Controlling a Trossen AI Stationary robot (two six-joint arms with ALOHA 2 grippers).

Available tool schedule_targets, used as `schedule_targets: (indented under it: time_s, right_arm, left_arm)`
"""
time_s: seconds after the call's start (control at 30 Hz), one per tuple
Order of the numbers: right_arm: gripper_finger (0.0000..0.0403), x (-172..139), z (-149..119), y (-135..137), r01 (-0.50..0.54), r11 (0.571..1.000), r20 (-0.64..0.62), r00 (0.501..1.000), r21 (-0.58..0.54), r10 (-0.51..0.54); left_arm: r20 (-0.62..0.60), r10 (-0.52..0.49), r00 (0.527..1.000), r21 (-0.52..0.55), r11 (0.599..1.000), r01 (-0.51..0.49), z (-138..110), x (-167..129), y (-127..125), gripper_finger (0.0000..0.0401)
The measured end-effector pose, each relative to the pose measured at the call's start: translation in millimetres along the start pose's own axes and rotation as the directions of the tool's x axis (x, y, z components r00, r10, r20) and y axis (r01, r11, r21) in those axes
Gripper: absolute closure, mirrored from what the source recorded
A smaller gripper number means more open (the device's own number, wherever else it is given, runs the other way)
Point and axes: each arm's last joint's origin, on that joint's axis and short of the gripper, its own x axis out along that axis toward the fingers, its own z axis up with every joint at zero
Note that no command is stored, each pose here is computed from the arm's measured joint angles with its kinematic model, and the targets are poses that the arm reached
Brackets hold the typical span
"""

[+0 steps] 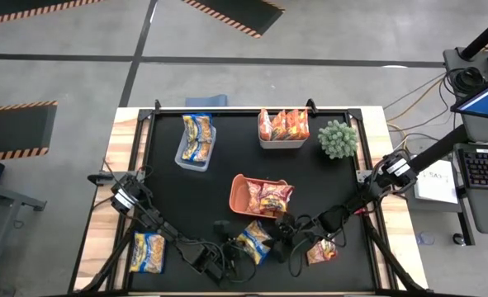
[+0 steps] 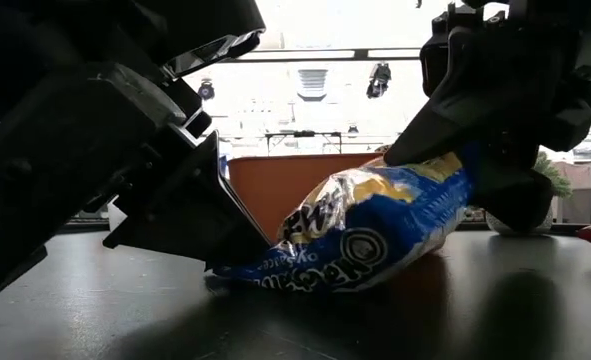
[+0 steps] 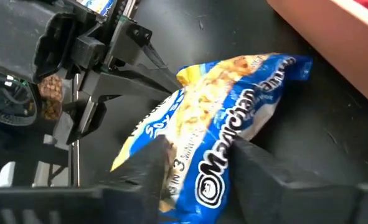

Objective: Sort Maruchan noodles
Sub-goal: Put the right blue noodle packet into the transparent bin

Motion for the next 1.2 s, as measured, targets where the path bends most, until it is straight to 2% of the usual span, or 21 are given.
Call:
schedule_targets:
  time_s: [0.17, 0.37, 0.47, 0.6, 0.73, 0.97, 1.1, 1.2]
  right_arm:
    - [0.0301, -0.1, 0.6, 0.2, 0.003, 1.0, 0.011, 1.0, -0.015, -0.003]
    - [0.0323, -0.7, 1.2, 1.2, -0.006, 1.0, 0.009, 1.0, -0.03, 0.007]
    - [0.0326, -3.0, 3.4, 4.0, -0.024, 0.999, 0.007, 1.0, -0.04, 0.024]
    - [0.033, -6.8, 7.2, 7.6, -0.04, 0.998, 0.018, 0.999, -0.053, 0.041]
    - [0.035, -8.8, 9.7, 9.7, -0.048, 0.996, 0.031, 0.998, -0.069, 0.05]
    - [0.0369, -12.9, 14.4, 14.2, -0.071, 0.994, 0.048, 0.996, -0.088, 0.075]
    - [0.0369, -15.9, 18.1, 18.0, -0.095, 0.992, 0.064, 0.993, -0.087, 0.101]
    - [0.0369, -19.5, 21.5, 20.8, -0.106, 0.99, 0.072, 0.991, -0.097, 0.113]
  left_arm:
    - [0.01, 0.006, 1.0, 0.008, 1.0, -0.006, -0.1, -0.9, -0.7, 0.0401]
    - [0.022, 0.008, 1.0, 0.052, 0.999, -0.009, 1.4, -9.4, -1.8, 0.0401]
    - [0.032, 0.013, 0.999, 0.078, 0.997, -0.015, 5.7, -22.9, 0.1, 0.0401]
    - [0.085, 0.069, 0.994, 0.116, 0.99, -0.078, 12.8, -48.0, 5.5, 0.0401]
    - [0.144, 0.118, 0.983, 0.136, 0.981, -0.137, 20.8, -73.5, 13.2, 0.0401]
    - [0.237, 0.139, 0.962, 0.182, 0.966, -0.184, 40.8, -107.2, 27.0, 0.0401]
    - [0.274, 0.153, 0.95, 0.241, 0.945, -0.222, 52.6, -120.9, 37.3, 0.0401]
    - [0.319, 0.205, 0.925, 0.268, 0.917, -0.296, 61.0, -132.2, 48.0, 0.0401]
